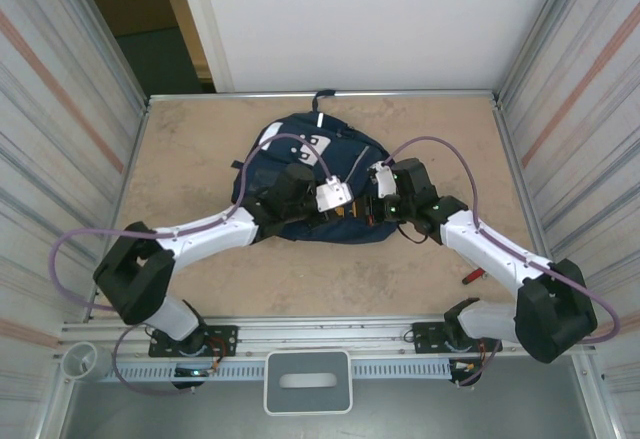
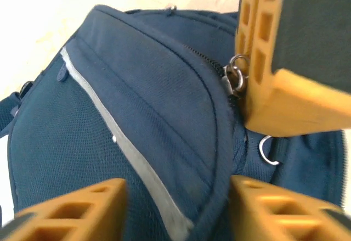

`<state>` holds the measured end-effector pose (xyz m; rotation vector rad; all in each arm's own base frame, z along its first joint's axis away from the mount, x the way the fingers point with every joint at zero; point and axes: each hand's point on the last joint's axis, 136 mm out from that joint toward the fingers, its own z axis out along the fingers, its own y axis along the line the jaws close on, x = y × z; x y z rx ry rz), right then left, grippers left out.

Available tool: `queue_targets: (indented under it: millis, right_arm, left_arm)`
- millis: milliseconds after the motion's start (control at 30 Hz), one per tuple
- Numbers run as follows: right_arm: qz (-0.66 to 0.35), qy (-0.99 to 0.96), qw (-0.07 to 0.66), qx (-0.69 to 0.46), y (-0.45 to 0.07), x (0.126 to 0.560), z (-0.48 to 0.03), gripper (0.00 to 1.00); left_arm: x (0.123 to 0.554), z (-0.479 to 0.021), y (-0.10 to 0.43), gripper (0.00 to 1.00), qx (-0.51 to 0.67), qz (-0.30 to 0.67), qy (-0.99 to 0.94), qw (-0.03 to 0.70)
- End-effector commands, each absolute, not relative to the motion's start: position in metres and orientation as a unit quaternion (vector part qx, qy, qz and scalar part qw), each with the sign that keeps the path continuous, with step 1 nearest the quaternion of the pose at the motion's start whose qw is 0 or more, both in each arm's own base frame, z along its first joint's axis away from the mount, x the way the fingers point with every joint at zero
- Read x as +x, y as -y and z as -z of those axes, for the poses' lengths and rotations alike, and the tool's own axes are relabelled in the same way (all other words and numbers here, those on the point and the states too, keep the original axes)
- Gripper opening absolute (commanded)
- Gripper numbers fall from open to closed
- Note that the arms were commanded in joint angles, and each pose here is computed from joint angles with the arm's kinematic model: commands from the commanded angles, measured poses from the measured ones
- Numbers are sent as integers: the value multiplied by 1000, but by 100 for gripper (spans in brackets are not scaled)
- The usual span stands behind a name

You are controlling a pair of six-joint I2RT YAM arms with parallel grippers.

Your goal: Pack books, pencil case, and school supplies into a backpack

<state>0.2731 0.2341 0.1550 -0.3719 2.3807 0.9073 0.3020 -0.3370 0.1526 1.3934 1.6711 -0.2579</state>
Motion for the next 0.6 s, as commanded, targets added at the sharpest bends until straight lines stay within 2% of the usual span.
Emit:
queue_targets:
  millis: [0,67,133,400,567]
  right_arm:
    - [-374,-858,317,-152,-243,273,-199,0]
    - [-347,-872,317,-139,-232,277,-188,0]
    - [-316,-887,315,-120,-216,283,-176,0]
    - [-190,-935,300,-26,-150,319,-138,0]
    - [-198,-933,300,-36,-155,335,-144,0]
  left_arm:
    - [322,-170,336,29,565,52,-661,490]
    - [320,-171,334,17,563,52,-658,497]
    - [315,-172,332,0,566,58,-650,504]
    - [293,-183,309,0,564,153,-625,517]
    - [298,-183,287,0,539,164,-639,523]
